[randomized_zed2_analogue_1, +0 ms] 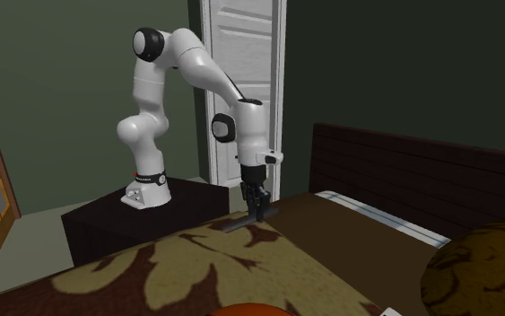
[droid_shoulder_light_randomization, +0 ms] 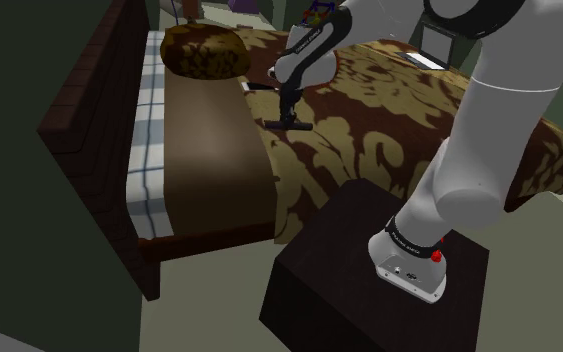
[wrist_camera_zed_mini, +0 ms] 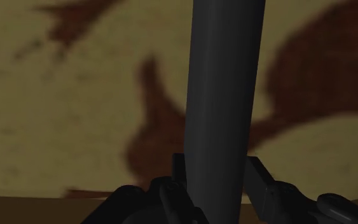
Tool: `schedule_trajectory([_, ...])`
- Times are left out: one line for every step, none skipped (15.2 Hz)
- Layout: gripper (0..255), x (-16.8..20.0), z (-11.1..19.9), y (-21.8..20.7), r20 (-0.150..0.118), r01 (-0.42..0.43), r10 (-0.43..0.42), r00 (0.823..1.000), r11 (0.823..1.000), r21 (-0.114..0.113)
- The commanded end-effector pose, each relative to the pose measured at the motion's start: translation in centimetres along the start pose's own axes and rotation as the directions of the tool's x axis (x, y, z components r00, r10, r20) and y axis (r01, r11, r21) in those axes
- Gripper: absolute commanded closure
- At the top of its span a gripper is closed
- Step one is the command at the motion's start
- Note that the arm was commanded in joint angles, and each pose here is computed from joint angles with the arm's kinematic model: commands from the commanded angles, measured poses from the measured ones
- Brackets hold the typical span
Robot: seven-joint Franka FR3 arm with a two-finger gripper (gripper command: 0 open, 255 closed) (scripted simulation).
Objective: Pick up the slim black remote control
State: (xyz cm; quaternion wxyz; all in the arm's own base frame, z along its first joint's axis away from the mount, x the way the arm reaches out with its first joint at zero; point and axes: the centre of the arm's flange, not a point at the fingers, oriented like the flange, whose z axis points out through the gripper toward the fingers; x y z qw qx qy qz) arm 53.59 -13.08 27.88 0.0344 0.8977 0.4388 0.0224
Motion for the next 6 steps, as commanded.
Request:
schedule_trajectory([255,0.1,-1.0,0.1,0.000,0.000,0.000,1.000,1.000,0.000])
schedule_trajectory([255,0.1,-1.5,0.1,0.000,0.000,0.000,1.000,1.000,0.000])
schedule_trajectory([255,0.1,-2.0,0.2,0.000,0.000,0.000,1.000,1.000,0.000])
schedule_trajectory([255,0.1,-2.6,0.2,0.000,0.000,0.000,1.000,1.000,0.000])
schedule_trajectory([255,0.1,-2.6,0.2,0.000,0.000,0.000,1.000,1.000,0.000])
schedule_trajectory([255,0.1,-2.6,0.2,0.000,0.000,0.000,1.000,1.000,0.000])
